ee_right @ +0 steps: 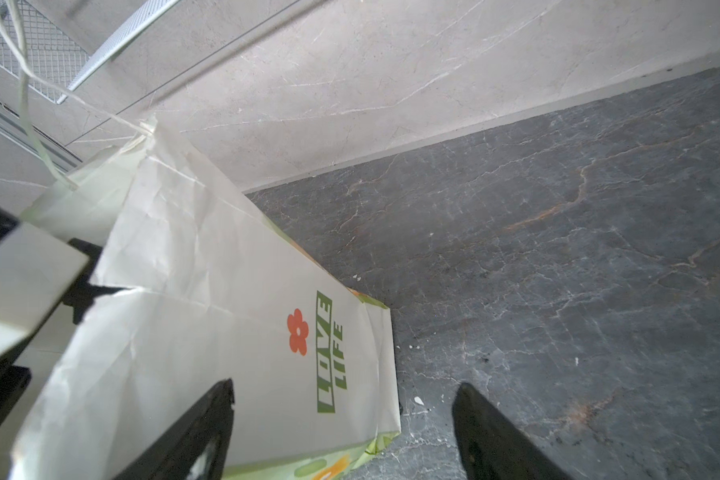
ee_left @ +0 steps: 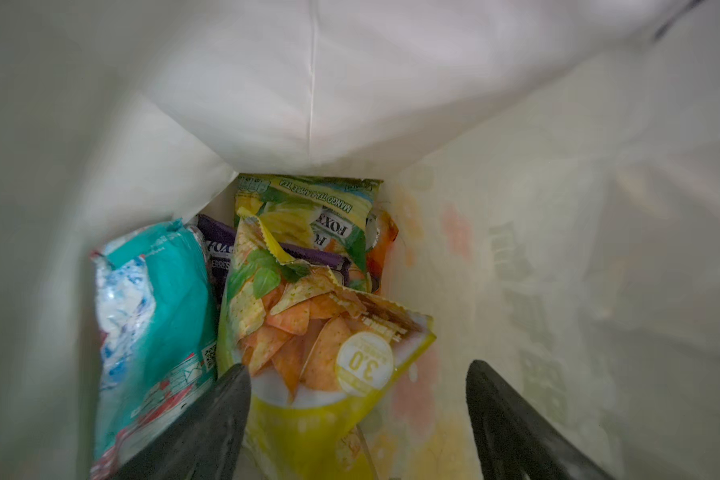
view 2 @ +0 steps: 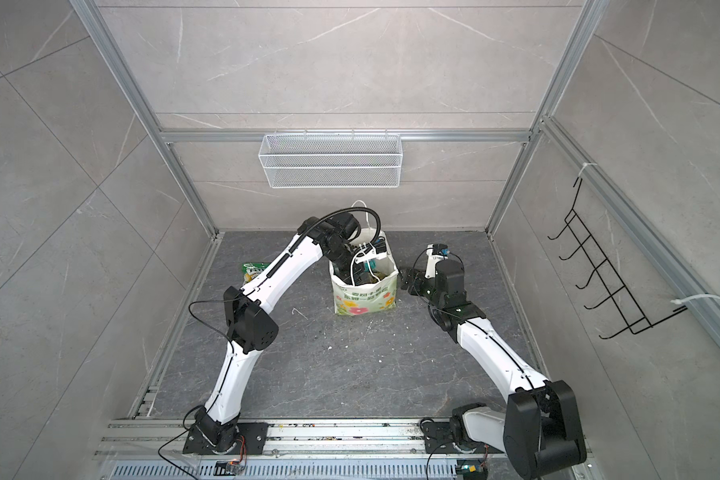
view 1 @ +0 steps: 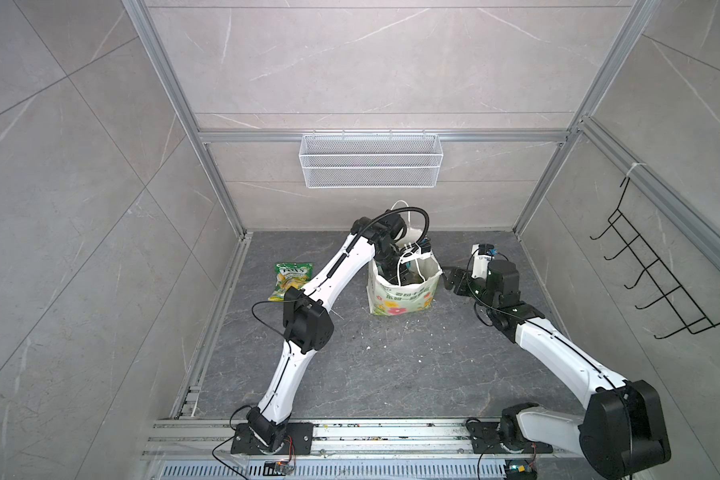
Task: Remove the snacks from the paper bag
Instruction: 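Move the left gripper over the bag and lower it inside, then close the left gripper on the yellow chips packet inside the bag, then lift the yellow chips packet out of the bag with the left gripper, then lower the yellow chips packet beside the green candy packet with the left gripper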
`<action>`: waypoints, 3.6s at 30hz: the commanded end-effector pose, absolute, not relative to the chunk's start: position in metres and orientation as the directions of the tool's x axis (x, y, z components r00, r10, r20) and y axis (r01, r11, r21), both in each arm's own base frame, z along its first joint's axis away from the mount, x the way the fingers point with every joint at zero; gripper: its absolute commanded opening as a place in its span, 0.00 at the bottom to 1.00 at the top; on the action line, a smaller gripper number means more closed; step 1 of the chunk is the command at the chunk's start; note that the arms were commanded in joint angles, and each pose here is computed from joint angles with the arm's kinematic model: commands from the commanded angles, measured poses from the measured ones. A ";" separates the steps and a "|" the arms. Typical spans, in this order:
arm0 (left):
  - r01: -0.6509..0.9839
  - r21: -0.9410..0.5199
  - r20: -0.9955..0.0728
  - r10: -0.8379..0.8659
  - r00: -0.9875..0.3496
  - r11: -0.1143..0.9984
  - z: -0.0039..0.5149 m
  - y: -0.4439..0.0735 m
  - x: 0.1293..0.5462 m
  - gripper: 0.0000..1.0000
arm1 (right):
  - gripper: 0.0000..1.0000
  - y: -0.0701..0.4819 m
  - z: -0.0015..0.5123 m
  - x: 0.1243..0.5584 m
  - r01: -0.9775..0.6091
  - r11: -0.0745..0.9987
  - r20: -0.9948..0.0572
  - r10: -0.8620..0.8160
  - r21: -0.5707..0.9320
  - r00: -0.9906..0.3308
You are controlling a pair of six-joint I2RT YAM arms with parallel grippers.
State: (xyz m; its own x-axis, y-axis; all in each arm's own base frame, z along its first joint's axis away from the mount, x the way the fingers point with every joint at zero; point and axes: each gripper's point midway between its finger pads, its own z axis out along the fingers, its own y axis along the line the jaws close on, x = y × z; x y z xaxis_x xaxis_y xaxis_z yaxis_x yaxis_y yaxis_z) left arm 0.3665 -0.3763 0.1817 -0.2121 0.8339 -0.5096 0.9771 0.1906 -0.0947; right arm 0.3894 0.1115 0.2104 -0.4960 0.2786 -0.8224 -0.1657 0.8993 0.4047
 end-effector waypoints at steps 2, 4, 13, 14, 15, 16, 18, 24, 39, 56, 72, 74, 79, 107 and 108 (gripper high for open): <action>0.978 -0.061 -0.456 0.866 -0.204 0.198 0.167 -0.369 0.372 0.75 | 0.84 0.113 0.201 0.389 -0.160 0.893 -0.811 0.291 0.421 -0.508; 0.978 -0.030 -0.441 0.875 -0.199 0.207 0.161 -0.367 0.378 0.70 | 0.84 0.114 0.199 0.389 -0.165 0.891 -0.810 0.290 0.423 -0.510; 0.970 0.041 -0.419 0.886 -0.201 0.240 0.162 -0.360 0.390 0.26 | 0.85 0.110 0.209 0.385 -0.164 0.894 -0.821 0.295 0.418 -0.489; 0.968 0.050 -0.417 0.886 -0.203 0.245 0.162 -0.359 0.393 0.24 | 0.84 0.111 0.209 0.384 -0.164 0.894 -0.820 0.294 0.418 -0.490; 0.967 0.056 -0.413 0.888 -0.203 0.247 0.161 -0.358 0.394 0.22 | 0.84 0.110 0.210 0.384 -0.164 0.894 -0.821 0.293 0.417 -0.490; 0.964 0.088 -0.436 0.880 -0.189 0.251 0.181 -0.355 0.393 0.17 | 0.85 0.110 0.210 0.383 -0.163 0.895 -0.821 0.293 0.416 -0.491; 0.960 0.112 -0.445 0.876 -0.183 0.257 0.191 -0.353 0.395 0.14 | 0.84 0.110 0.211 0.383 -0.162 0.894 -0.821 0.295 0.417 -0.489; 0.939 0.195 -0.516 0.844 -0.147 0.283 0.233 -0.353 0.400 0.05 | 0.84 0.110 0.214 0.385 -0.160 0.896 -0.821 0.293 0.415 -0.490; 0.889 0.287 -0.629 0.770 -0.107 0.358 0.305 -0.344 0.398 0.00 | 0.84 0.115 0.217 0.401 -0.165 0.885 -0.814 0.310 0.436 -0.491; 0.783 0.334 -0.820 0.572 -0.033 0.524 0.407 -0.326 0.384 0.00 | 0.84 0.119 0.238 0.397 -0.225 0.879 -0.846 0.290 0.420 -0.448; 0.185 0.456 -0.824 0.491 -0.282 0.871 0.437 -0.186 0.404 0.00 | 0.85 0.132 0.296 0.382 -0.383 0.856 -0.917 0.226 0.348 -0.328; 0.169 0.432 -0.793 0.462 -0.396 0.886 0.407 -0.171 0.412 0.00 | 0.84 0.132 0.290 0.382 -0.381 0.854 -0.914 0.231 0.355 -0.334; 0.124 0.223 -0.768 0.253 -0.589 0.967 0.332 -0.130 0.436 0.00 | 0.84 0.138 0.282 0.376 -0.416 0.818 -0.906 0.278 0.397 -0.318; 0.091 0.240 -0.347 0.173 -0.922 0.967 0.111 -0.139 0.485 0.08 | 0.84 0.143 0.256 0.376 -0.362 0.830 -0.871 0.266 0.425 -0.413; 0.090 0.240 -0.343 0.171 -0.924 0.967 0.108 -0.139 0.486 0.09 | 0.84 0.143 0.255 0.376 -0.361 0.830 -0.871 0.265 0.424 -0.414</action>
